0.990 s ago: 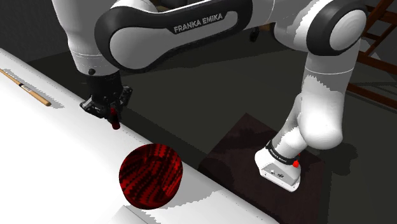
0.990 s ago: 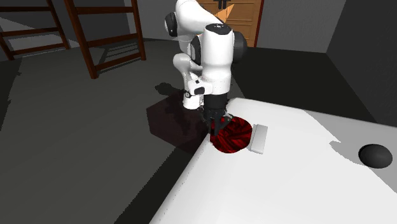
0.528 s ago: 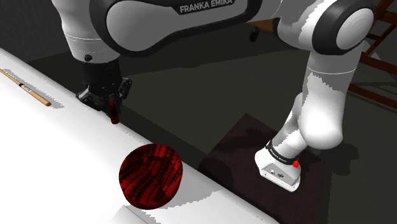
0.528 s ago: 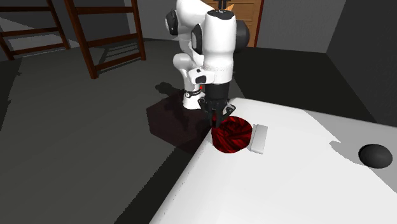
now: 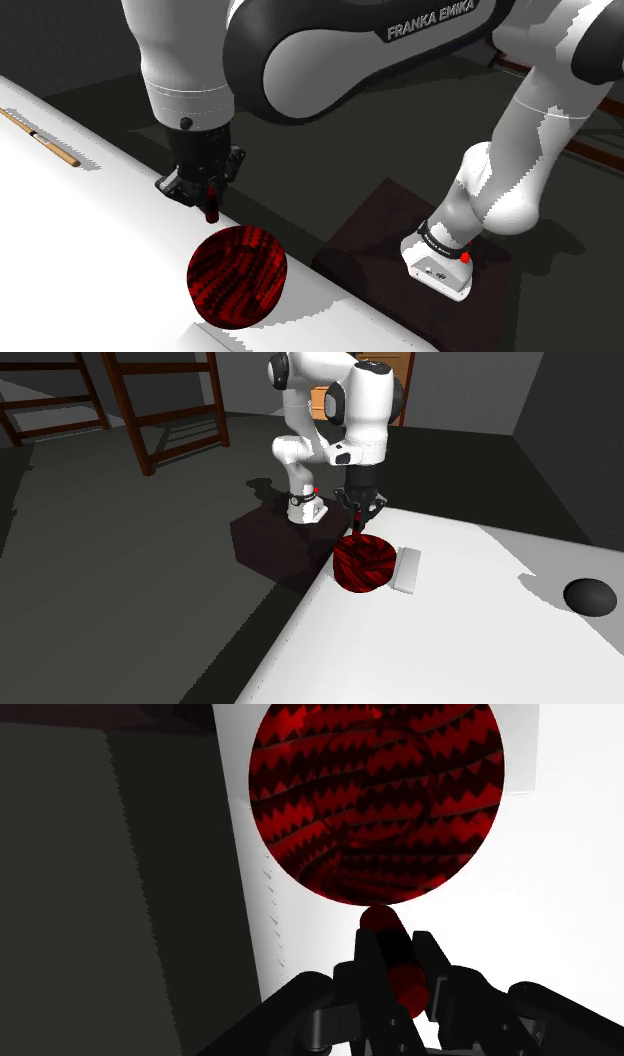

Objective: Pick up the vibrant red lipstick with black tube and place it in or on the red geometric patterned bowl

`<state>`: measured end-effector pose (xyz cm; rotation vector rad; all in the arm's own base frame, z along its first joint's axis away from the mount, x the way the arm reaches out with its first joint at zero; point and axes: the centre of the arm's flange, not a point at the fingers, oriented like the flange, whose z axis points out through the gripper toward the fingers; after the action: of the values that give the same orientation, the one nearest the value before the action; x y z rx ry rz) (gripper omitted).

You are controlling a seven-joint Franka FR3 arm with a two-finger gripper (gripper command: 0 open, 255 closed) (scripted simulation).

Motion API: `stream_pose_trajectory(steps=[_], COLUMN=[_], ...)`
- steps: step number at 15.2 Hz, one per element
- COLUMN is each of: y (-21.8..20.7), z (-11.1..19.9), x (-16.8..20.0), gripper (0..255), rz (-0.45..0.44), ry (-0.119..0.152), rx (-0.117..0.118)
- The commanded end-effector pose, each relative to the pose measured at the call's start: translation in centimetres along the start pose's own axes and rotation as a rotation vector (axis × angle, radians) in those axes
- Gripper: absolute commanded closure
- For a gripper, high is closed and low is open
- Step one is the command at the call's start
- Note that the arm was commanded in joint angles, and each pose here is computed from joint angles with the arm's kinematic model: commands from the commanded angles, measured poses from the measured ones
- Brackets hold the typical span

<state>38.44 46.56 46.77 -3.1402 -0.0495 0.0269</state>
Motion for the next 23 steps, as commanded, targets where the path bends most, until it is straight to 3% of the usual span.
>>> stream_pose_trajectory(steps=[1,4,19,23], y=[0.0,-0.2,-0.2,-0.2], z=[0.2,0.0,7.9,7.9], x=[-2.7,-7.2,-7.1,-7.1], gripper=[255,255,255,255], rz=[0.001,0.001,0.001,0.001], ry=[0.000,0.000,0.000,0.000], rx=[-0.001,-0.001,-0.001,-0.001])
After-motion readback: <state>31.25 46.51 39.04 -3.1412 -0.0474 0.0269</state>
